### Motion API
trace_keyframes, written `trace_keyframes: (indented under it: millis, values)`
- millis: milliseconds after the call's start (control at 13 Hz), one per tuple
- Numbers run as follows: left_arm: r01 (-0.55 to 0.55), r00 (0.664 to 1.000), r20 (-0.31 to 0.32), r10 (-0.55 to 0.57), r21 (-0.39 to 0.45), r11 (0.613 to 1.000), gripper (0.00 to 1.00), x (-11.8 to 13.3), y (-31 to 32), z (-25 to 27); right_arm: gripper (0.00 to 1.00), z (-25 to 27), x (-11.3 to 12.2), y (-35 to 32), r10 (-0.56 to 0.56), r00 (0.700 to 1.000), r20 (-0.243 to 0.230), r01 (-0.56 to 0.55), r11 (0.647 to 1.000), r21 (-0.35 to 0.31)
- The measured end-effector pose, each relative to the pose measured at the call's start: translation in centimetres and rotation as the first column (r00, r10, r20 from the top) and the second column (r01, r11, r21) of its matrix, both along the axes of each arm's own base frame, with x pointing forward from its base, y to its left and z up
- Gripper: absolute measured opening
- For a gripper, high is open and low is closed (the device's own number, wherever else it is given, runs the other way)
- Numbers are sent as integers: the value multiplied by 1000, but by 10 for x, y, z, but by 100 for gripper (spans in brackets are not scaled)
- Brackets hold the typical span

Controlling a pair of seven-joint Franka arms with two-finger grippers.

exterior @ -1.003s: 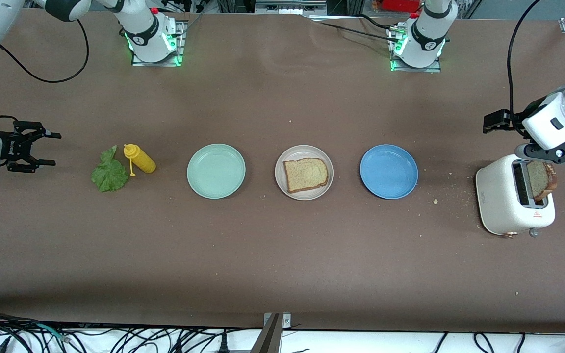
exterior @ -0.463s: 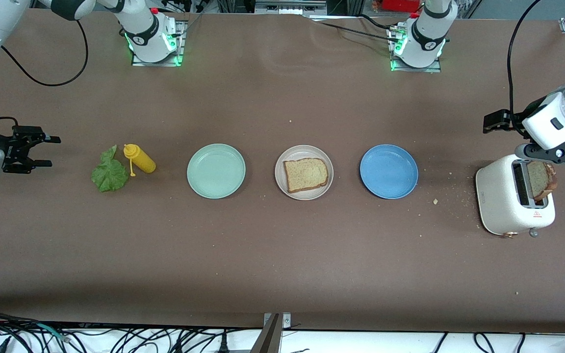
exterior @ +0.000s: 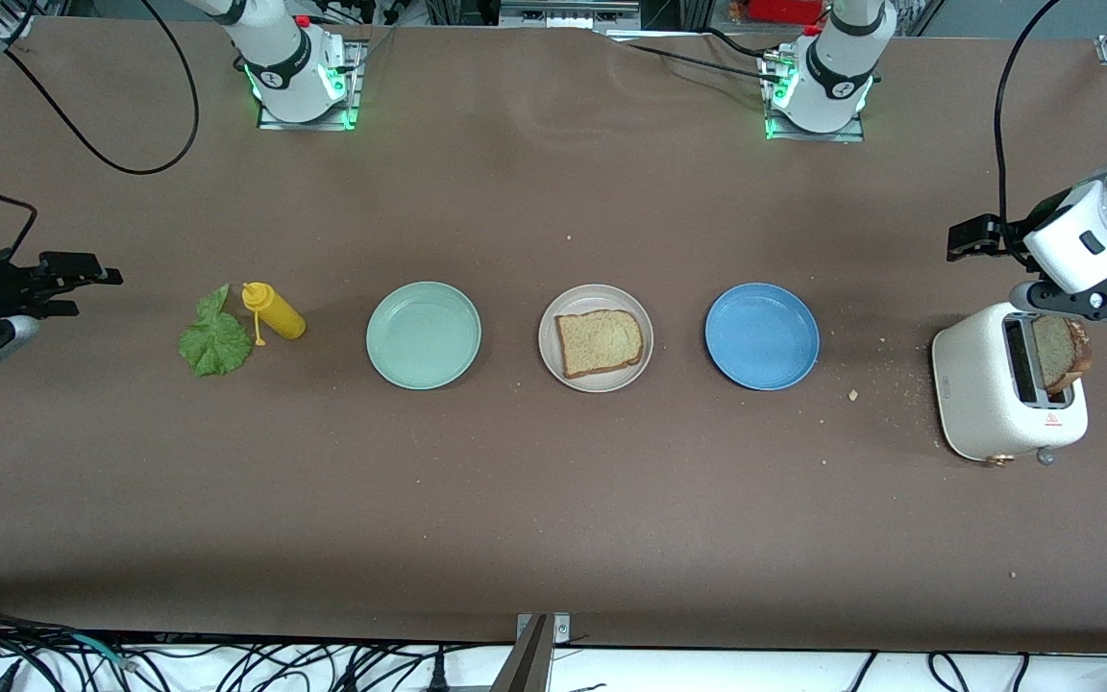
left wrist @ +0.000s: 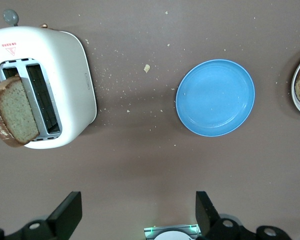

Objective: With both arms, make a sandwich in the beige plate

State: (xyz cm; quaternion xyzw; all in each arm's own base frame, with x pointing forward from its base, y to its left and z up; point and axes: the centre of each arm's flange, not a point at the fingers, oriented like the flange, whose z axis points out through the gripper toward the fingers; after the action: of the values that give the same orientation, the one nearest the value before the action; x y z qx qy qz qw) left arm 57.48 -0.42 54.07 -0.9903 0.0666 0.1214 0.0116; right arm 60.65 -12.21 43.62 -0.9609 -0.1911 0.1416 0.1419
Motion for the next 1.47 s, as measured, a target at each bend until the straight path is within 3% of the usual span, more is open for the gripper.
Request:
trace_keyframes:
  millis: [154,463,772,1235,1466]
  values:
    - [0,1000,0,0,0,1000,100,0,0,0,99,15,2,7,-86,996,10,87,992,-87]
    - [0,1000,0,0,0,1000,100,0,0,0,100,29,10,34,-195,979,57,203,945,-256]
    - [0,1000,-1,0,0,1000,100,0,0,0,100,46,12,61,-310,944,114,330,899,-288]
    - [-1,1000,-2,1,0,1000,100,0,1,0,100,47,6,86,-375,914,153,405,851,-333]
    - [-1,1000,-2,1,0,1000,100,0,1,0,100,49,9,125,-403,896,184,442,838,-320]
